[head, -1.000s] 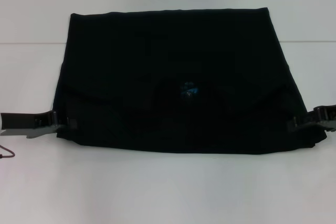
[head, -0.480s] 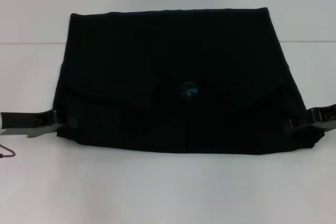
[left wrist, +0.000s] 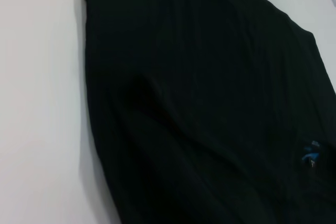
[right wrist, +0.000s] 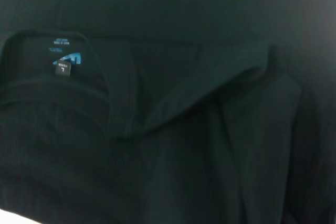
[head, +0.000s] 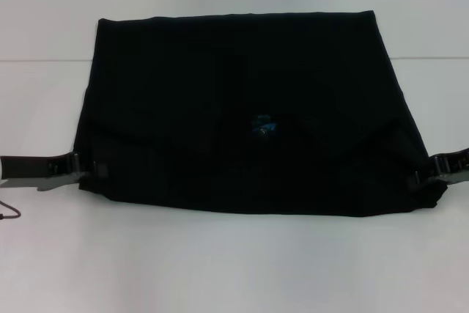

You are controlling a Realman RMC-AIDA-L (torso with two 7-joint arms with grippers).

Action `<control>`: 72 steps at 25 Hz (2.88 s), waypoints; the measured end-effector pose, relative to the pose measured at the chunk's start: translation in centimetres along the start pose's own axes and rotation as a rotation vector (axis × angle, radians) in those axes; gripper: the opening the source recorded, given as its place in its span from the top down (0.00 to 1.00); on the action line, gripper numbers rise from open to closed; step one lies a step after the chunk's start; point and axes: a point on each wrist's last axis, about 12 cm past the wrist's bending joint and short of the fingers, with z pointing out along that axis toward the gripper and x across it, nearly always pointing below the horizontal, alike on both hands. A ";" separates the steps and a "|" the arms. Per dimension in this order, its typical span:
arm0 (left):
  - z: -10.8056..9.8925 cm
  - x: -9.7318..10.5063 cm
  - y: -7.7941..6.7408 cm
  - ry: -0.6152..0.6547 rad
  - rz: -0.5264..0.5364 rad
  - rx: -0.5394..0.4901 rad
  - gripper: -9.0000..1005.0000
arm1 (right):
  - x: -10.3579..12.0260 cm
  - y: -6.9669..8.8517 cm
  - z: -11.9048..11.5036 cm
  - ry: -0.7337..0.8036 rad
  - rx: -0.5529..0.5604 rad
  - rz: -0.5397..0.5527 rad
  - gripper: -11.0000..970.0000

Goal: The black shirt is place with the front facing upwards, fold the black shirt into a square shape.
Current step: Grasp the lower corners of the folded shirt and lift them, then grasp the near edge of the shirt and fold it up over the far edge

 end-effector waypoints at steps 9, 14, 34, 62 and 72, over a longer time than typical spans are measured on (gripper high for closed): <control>-0.3 0.0 -0.2 -0.001 0.014 0.027 0.94 | 0.0 -0.2 -0.1 -0.001 0.003 0.004 0.84; -0.4 0.2 -0.5 0.016 0.023 0.056 0.94 | 0.2 -0.3 -0.3 0.010 -0.002 0.000 0.93; -6.0 6.7 -1.5 0.605 0.038 0.324 0.94 | 9.6 -1.7 -3.7 0.418 -0.278 -0.131 0.94; -2.0 -0.5 0.7 -0.295 -0.135 0.164 0.94 | 1.3 -1.9 -0.8 -0.380 -0.406 0.289 0.92; -0.5 -0.7 0.6 -0.440 -0.148 0.142 0.94 | 1.0 -1.0 2.5 -0.536 -0.318 0.308 0.92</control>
